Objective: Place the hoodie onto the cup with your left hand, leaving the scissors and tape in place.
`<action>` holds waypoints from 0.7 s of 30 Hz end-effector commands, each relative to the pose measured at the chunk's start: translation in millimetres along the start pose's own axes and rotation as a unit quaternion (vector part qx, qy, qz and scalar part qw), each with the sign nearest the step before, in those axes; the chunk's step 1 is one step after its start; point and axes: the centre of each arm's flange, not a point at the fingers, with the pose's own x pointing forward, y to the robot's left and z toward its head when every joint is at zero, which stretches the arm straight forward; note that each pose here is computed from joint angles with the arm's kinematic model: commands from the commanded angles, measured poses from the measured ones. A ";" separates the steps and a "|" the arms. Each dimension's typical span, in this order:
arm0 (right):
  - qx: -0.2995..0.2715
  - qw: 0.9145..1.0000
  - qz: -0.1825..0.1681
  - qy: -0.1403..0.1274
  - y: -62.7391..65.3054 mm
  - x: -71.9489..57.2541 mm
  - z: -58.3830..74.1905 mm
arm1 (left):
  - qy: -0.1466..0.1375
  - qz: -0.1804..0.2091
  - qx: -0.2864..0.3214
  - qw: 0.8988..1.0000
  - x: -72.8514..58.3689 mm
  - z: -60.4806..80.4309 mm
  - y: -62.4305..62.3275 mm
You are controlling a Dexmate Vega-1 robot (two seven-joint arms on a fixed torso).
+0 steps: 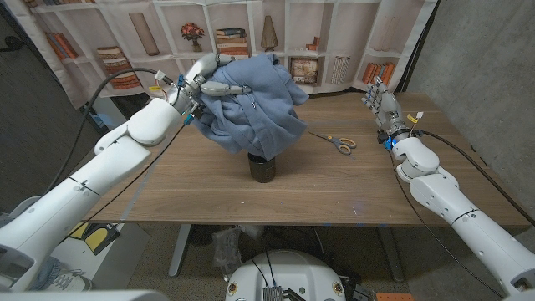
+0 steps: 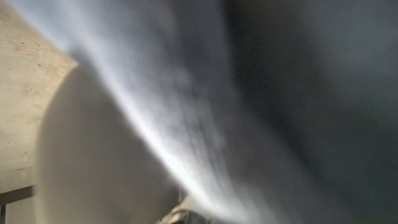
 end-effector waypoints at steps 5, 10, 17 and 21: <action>0.001 1.000 0.000 0.003 -2.0 -4.2 -0.3 | -0.054 -0.046 -0.056 0.996 -7.8 18.3 -8.4; 0.001 1.000 -0.002 0.004 -2.0 -5.3 -0.1 | -0.062 -0.060 -0.068 0.994 -9.2 20.3 -12.3; -0.002 1.000 -0.006 0.006 -2.0 -6.5 0.6 | -0.072 -0.076 -0.082 0.991 -10.3 22.6 -15.1; -0.006 1.000 -0.004 0.006 -1.8 -7.1 1.7 | -0.076 -0.081 -0.090 0.990 -11.4 21.6 -16.7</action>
